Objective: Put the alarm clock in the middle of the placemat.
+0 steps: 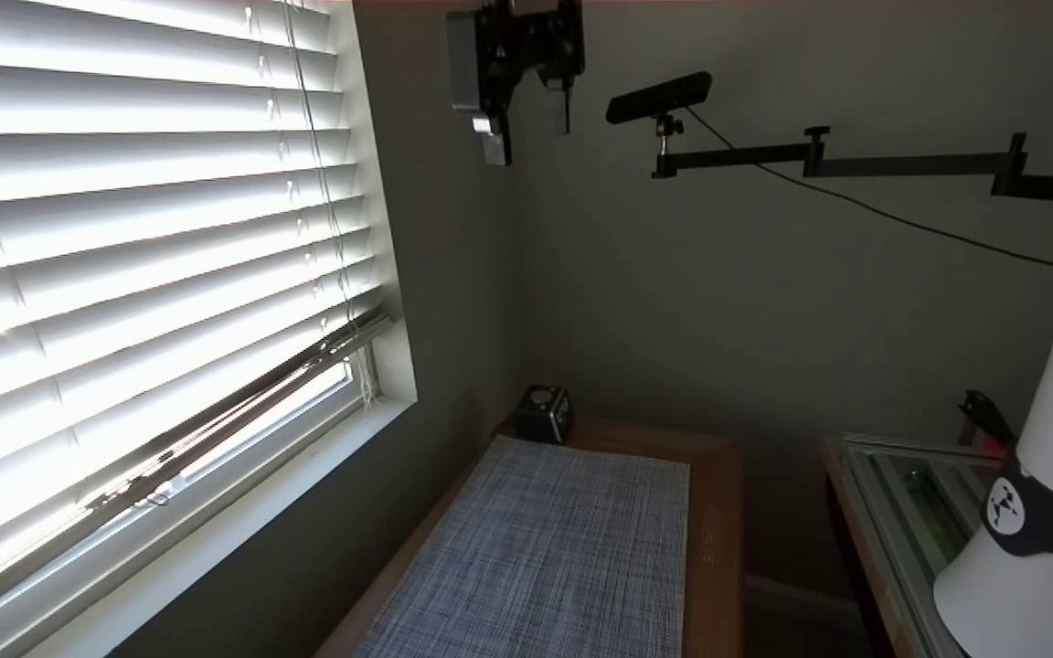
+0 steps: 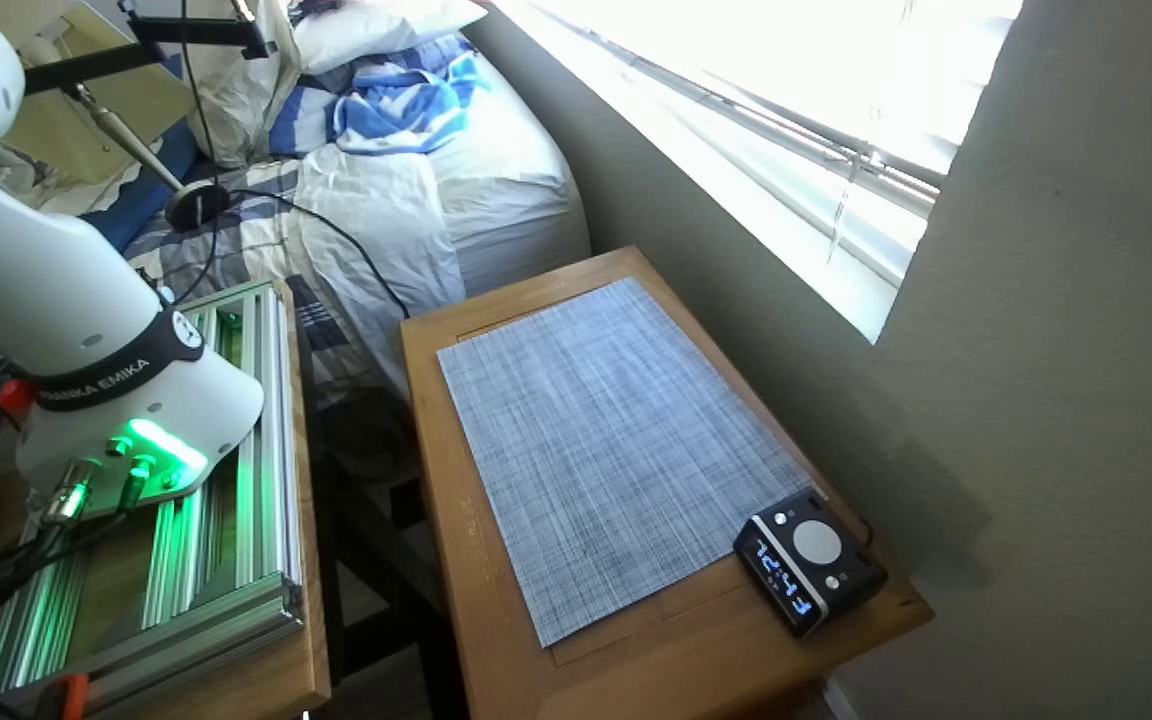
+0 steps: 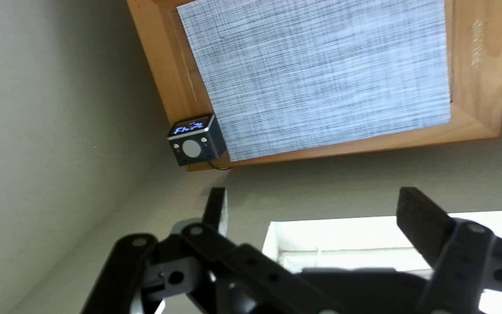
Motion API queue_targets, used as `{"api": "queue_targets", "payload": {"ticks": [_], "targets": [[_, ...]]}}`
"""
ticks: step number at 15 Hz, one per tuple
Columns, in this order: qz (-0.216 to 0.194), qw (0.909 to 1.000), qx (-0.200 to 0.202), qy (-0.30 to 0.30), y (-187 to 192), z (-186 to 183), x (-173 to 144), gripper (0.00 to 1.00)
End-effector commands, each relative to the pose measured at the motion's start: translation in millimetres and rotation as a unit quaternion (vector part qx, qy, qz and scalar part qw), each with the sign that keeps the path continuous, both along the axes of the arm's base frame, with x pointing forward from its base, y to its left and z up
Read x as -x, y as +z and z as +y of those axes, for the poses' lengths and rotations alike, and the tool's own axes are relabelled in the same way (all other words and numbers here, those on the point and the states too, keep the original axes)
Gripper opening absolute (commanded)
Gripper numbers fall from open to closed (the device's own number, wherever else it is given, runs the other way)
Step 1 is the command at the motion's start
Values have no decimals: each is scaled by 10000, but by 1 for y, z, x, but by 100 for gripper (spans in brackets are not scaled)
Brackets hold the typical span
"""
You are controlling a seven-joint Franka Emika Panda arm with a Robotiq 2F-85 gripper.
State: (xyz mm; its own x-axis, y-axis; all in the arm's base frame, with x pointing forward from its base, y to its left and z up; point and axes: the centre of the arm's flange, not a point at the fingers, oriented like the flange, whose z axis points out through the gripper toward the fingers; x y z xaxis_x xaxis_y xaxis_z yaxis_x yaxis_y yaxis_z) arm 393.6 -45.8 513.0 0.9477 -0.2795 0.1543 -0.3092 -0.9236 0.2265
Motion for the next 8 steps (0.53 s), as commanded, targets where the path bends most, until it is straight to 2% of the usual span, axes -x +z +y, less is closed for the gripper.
{"api": "queue_targets", "payload": {"ticks": [1,4,8], "targets": [[-276,9949,37,-965,-31,-65,-28,100],[-668,9833,-136,-1690,-63,-113,-41,100],[-1082,9572,-282,-2670,-106,-157,-57,100]]}}
